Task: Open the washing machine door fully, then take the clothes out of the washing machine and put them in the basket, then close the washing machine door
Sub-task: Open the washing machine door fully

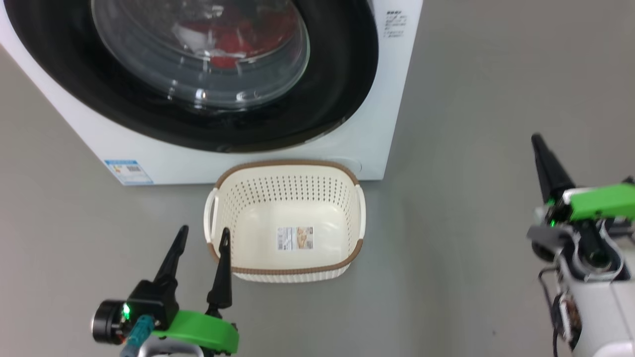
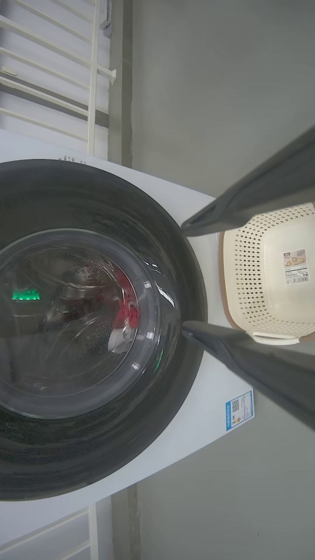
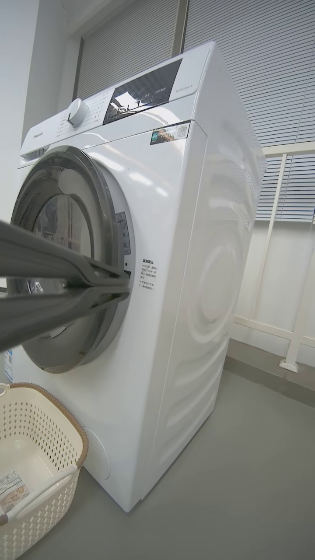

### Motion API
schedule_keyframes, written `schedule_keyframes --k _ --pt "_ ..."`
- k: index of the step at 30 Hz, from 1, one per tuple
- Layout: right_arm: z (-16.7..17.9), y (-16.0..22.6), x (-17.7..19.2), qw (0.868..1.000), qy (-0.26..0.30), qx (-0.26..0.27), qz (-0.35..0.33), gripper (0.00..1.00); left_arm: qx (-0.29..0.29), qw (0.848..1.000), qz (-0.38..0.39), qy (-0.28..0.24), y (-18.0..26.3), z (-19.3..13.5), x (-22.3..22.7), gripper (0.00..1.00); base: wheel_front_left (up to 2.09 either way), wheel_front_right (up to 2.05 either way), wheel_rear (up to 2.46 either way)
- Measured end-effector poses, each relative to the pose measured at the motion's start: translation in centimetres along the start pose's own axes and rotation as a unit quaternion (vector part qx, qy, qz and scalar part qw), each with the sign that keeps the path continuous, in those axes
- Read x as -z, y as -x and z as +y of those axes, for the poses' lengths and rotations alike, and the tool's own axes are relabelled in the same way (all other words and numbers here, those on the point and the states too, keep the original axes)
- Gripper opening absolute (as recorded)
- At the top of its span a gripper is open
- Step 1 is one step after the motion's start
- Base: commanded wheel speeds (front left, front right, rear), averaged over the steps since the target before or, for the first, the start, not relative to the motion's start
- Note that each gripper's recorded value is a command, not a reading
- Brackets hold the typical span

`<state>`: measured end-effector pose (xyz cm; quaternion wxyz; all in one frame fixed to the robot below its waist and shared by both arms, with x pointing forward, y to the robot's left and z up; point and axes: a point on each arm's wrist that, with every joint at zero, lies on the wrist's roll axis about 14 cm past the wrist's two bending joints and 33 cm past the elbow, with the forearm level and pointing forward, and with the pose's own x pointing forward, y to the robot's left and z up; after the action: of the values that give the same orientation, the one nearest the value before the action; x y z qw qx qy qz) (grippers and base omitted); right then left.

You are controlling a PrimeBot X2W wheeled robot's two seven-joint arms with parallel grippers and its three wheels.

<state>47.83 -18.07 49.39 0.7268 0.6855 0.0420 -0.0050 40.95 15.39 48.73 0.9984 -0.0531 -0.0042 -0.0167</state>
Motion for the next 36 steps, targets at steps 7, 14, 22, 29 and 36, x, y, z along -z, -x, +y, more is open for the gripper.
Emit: schedule_keyframes --k 7,14,22,29,36 --pt "0.8 -4.5 1.2 0.998 -0.029 -0.003 0.054 0.00 0.003 1.000 -0.004 0.003 -1.6 -0.4 0.0 1.00 0.00 0.00 0.00" --pt "1.9 -9.5 4.1 0.992 -0.037 -0.010 0.124 0.00 0.001 1.000 -0.004 0.006 -3.4 -0.5 0.4 1.00 0.00 0.00 0.00" --pt "3.2 -13.8 7.9 0.980 -0.039 -0.020 0.194 0.00 -0.005 1.000 -0.003 0.007 -4.6 -0.2 0.7 1.00 0.00 0.00 0.00" --pt "5.0 -16.4 11.4 0.970 -0.032 -0.035 0.237 0.00 -0.010 1.000 0.005 0.005 -4.7 0.2 1.2 1.00 0.00 0.00 0.00" --pt "5.4 -17.9 13.7 0.964 -0.032 -0.039 0.262 0.00 -0.015 1.000 0.009 0.004 -4.8 0.5 1.5 1.00 0.00 0.00 0.00"
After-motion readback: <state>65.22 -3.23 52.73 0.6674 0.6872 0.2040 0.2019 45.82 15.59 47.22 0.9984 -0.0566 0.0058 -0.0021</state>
